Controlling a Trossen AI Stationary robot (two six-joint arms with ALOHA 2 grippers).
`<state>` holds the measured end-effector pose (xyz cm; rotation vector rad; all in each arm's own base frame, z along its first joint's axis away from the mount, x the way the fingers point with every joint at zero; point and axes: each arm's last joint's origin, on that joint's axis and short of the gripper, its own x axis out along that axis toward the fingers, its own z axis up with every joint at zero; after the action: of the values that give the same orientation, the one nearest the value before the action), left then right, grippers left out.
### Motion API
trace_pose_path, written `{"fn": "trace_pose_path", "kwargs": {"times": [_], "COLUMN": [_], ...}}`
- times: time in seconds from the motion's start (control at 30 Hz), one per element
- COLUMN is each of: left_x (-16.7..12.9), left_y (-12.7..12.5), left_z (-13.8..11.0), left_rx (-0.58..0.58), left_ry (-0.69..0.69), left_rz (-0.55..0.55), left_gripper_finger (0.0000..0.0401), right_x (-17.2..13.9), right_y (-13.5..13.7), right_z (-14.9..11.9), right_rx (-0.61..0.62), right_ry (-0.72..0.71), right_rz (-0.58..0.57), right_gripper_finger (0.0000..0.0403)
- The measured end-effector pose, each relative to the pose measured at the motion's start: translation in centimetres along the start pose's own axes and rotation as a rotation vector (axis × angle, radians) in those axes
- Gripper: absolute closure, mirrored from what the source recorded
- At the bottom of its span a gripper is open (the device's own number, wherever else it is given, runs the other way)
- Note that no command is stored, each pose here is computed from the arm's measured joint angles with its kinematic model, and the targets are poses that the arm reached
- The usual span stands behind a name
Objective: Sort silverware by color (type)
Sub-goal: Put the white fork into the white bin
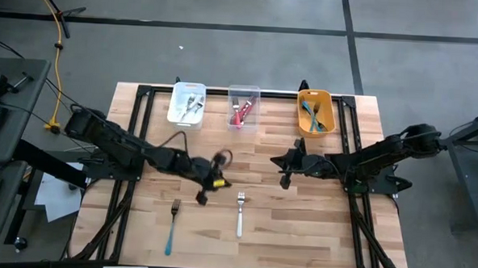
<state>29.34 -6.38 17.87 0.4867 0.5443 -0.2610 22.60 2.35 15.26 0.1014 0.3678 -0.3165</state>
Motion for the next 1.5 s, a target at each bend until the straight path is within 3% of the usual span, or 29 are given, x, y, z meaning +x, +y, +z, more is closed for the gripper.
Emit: {"fn": "trace_pose_path", "kwargs": {"times": [0.2,0.67,0.97,1.5], "left_x": [1.9,7.2,8.8,10.6], "left_y": [-1.8,-4.5,-4.4,-5.4], "left_z": [1.9,3.1,2.9,1.9], "left_rx": [0.11,0.321,0.525,0.636], "left_ry": [0.036,0.139,0.252,0.247], "left_rz": [-0.082,-0.228,-0.143,-0.125], "left_gripper_finger": [0.0347,0.0241,0.0239,0.024], "right_x": [-0.2,-0.3,-0.3,-0.1], "right_y": [0.5,0.7,0.7,0.7], "right_z": [0.0,-0.1,-0.2,-0.6], "right_rx": [-0.008,-0.01,-0.014,-0.021], "right_ry": [-0.006,-0.007,0.002,0.023], "right_rz": [0.026,0.03,0.027,0.018], "right_gripper_finger": [0.0402,0.0402,0.0402,0.0402]}}
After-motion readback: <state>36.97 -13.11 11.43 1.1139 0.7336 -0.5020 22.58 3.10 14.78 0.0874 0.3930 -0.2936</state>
